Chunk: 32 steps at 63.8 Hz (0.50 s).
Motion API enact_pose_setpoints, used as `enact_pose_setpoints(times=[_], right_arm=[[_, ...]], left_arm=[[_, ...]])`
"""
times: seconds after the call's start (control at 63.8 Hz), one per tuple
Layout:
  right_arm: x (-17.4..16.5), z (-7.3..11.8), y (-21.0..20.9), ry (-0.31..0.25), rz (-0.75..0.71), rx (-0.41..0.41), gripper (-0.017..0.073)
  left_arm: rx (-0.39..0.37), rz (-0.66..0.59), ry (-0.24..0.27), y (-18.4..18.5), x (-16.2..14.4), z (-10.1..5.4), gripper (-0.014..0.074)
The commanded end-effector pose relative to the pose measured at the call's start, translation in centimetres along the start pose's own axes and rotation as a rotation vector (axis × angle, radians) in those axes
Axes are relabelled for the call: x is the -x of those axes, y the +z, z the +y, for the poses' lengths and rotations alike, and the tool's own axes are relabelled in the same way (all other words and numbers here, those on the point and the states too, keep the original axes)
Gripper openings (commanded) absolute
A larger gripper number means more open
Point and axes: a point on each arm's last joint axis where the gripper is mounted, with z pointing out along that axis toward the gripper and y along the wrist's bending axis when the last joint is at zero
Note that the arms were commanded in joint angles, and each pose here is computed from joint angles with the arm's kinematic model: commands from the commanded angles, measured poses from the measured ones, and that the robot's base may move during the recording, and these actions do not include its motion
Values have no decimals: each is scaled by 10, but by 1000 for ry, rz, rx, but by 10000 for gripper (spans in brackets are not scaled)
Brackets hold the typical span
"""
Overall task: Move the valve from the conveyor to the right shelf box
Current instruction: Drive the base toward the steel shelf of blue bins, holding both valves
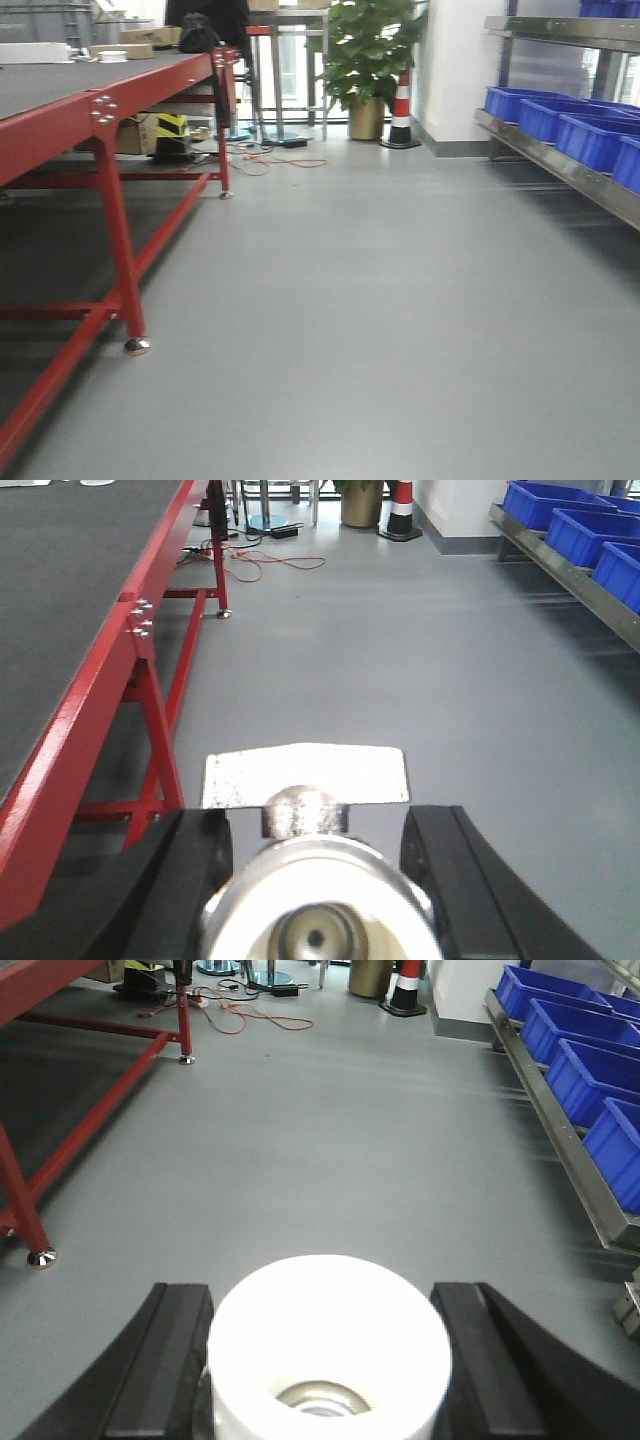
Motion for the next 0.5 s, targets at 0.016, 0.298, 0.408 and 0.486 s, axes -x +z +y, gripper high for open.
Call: enact_pose_setpoints(times=[0.016,0.298,0.408,0.486], right_arm=[[12,-2,-7,-8,-97,-18,-162],[12,-1,-7,-8,-97,-16,-162],[12,-1,-7,-8,-97,-16,-162],[12,-1,-7,-8,-97,-16,-162]], left_arm=[[3,-77,-11,-6,10,1,-111],[3,-77,-11,-6,10,1,-111],[3,-77,-11,-6,10,1,-111],[3,-77,-11,-6,10,1,-111]])
